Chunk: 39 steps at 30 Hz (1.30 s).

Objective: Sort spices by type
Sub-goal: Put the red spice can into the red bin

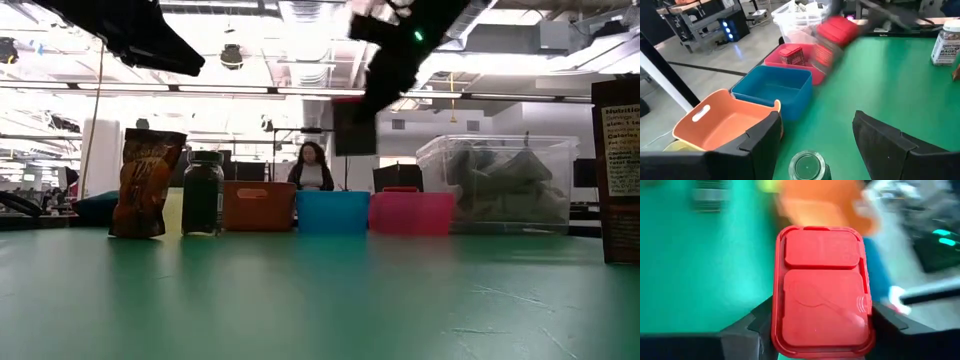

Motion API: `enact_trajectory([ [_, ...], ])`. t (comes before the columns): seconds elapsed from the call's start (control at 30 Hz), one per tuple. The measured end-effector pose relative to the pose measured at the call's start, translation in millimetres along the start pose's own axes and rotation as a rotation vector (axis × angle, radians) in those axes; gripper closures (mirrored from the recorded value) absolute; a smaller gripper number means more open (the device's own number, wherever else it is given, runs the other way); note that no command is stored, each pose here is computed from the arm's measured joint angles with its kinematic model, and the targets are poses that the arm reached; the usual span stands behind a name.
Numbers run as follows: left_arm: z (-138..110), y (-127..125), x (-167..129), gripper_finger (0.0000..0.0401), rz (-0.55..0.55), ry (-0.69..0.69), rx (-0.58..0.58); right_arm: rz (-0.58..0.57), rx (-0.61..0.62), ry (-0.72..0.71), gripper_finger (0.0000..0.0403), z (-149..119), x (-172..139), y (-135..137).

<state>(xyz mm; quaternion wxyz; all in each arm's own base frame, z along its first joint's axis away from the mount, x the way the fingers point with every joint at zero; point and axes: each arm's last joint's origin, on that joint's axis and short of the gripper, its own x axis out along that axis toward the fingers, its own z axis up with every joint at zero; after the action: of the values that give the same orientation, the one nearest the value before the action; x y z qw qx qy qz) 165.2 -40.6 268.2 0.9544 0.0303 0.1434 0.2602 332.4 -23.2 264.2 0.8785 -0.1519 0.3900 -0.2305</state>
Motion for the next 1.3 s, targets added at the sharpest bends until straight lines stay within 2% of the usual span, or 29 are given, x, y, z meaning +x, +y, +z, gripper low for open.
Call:
enact_trajectory([
  [0.17, 0, 0, 0, 0.0168, 0.000, -0.002, -0.004, -0.156, 0.077, -0.013, 0.0171, -32, 0, -28],
  [0.43, 3, 0, 0, 0.0168, -0.004, -0.023, -0.017, -0.232, 0.052, 0.118, 0.0170, -72, 30, -47],
  [0.7, 3, 0, 0, 0.0168, -0.005, -0.022, -0.011, -0.187, 0.003, 0.185, 0.0169, -84, 57, -42],
  [0.9, 3, -1, 0, 0.0168, -0.006, -0.022, -0.008, -0.168, 0.004, 0.202, 0.0165, -87, 62, -41],
  [1.3, 3, -1, 0, 0.0168, -0.006, -0.022, -0.007, -0.100, 0.062, 0.201, 0.0103, -89, 62, -51],
])
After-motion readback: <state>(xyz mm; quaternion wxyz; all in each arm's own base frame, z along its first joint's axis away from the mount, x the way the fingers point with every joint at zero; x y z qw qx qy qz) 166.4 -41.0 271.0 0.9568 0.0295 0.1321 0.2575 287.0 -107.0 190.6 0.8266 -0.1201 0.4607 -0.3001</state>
